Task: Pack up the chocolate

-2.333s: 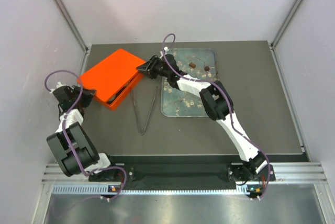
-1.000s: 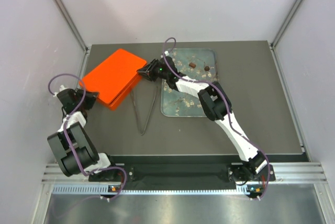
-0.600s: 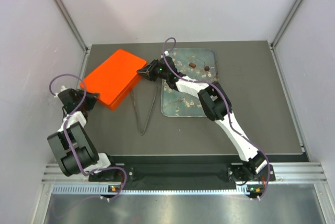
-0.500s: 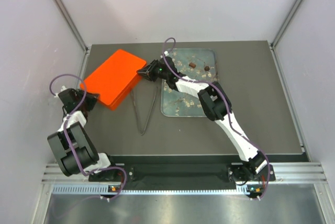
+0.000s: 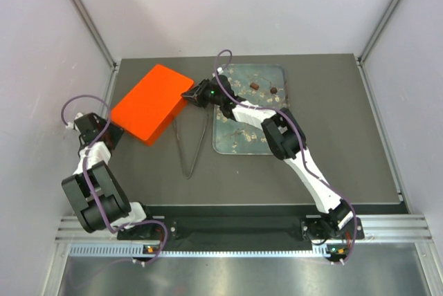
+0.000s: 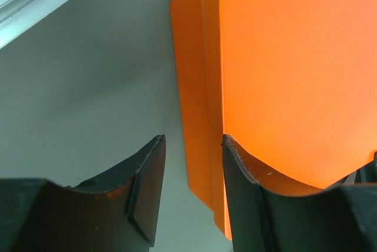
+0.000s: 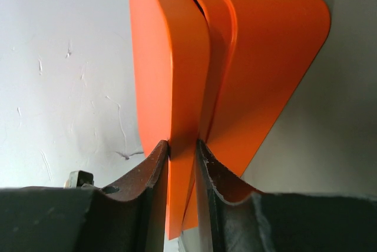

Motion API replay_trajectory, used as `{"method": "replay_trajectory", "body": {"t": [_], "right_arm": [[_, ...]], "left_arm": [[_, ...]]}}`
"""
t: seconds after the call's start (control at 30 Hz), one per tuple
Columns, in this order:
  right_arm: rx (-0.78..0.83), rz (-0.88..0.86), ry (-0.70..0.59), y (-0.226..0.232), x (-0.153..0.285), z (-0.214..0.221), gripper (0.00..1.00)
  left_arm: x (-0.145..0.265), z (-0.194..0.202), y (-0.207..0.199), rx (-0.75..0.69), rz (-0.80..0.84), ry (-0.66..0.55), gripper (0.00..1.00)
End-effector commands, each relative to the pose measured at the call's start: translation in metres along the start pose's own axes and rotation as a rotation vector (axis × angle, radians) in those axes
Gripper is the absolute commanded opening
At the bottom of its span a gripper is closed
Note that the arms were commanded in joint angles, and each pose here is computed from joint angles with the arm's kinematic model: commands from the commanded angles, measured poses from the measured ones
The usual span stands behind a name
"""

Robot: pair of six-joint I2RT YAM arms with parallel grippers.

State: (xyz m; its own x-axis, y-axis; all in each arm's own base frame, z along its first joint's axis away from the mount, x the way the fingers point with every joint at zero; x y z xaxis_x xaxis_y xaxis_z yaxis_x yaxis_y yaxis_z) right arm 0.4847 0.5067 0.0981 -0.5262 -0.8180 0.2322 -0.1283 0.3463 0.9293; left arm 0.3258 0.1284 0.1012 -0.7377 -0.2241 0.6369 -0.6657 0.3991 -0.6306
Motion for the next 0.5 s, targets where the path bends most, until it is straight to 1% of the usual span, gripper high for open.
{"method": "replay_trajectory", "body": {"t": [0.0,0.23,0.47], "right_arm": [[0.041,-0.056,-0.045,0.013,-0.004,-0.010,0.20],[0.054,-0.121,-0.062,0.027,-0.004,-0.014,0.22],[0.058,-0.144,-0.072,0.028,-0.006,-0.016,0.24]], "left_arm": [[0.004,-0.011,-0.010,-0.008,0.017,-0.023,0.48],[-0.004,0.000,-0.015,0.028,0.069,0.035,0.45],[-0.001,-0.003,-0.017,0.025,0.076,0.019,0.45]]}}
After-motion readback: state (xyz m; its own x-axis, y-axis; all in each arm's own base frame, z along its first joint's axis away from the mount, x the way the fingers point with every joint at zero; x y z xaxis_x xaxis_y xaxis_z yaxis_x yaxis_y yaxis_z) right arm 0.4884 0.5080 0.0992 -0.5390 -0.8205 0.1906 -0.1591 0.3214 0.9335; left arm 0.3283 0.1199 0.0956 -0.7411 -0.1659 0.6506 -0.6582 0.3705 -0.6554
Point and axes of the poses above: each gripper's point midway between its finger pads, its own x axis back along the fingers, its own y axis along the line the jaws close on, z = x × y, the point moved 2 cm from there along x, back along the fingers, and after that the axes turned 9 degrees about x, right-handed, at the moved point
